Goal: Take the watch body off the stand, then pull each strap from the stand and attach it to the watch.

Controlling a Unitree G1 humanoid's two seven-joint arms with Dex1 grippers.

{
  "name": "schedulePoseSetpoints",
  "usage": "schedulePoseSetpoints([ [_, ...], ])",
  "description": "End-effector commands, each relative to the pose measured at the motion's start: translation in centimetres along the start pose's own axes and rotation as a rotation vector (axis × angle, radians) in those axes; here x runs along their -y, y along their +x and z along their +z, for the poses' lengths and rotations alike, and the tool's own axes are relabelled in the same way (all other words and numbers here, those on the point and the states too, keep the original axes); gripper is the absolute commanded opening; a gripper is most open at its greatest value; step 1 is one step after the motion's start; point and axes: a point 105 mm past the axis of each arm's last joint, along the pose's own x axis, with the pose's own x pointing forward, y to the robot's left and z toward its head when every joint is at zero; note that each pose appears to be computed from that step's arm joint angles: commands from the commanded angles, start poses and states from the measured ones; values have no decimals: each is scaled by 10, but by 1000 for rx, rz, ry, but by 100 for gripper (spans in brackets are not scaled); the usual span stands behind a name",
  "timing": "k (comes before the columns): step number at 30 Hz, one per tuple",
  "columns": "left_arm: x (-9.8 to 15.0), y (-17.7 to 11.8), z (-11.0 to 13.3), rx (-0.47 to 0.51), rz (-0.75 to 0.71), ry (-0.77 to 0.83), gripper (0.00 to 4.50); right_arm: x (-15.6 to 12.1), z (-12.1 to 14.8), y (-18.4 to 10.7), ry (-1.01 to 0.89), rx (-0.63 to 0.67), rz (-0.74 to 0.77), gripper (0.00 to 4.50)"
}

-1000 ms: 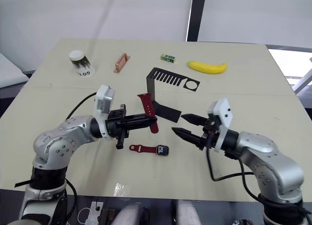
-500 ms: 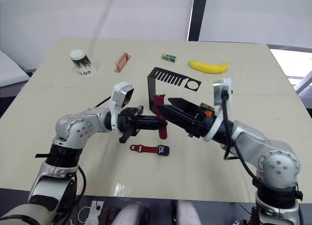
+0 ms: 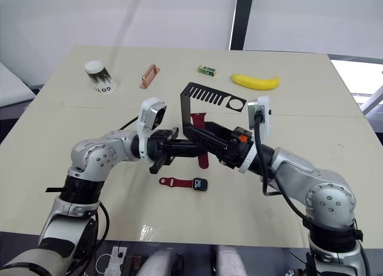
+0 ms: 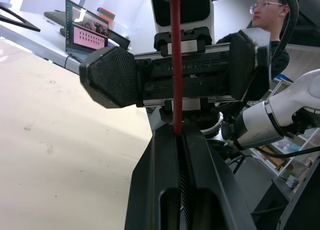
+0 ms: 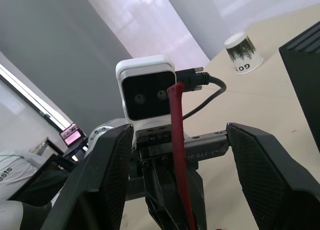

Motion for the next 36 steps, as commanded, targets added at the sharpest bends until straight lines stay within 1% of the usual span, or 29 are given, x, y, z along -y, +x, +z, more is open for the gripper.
schedulePoseSetpoints([
  [1, 7, 2, 8, 16, -19, 41, 0, -11, 8, 0, -20, 51, 33, 316],
  [14, 6, 6, 8, 33, -12, 39, 0, -8, 6, 1, -18, 56, 22, 316],
  [17, 7, 5, 6, 27, -12, 40, 0, -8, 6, 1, -20, 58, 24, 241],
  [18, 7, 5, 6, 26, -11, 40, 0, -8, 6, 1, -21, 59, 23, 202],
  [36, 5, 5, 8, 42, -1, 39, 0, -8, 7, 3, -31, 74, 20, 202],
])
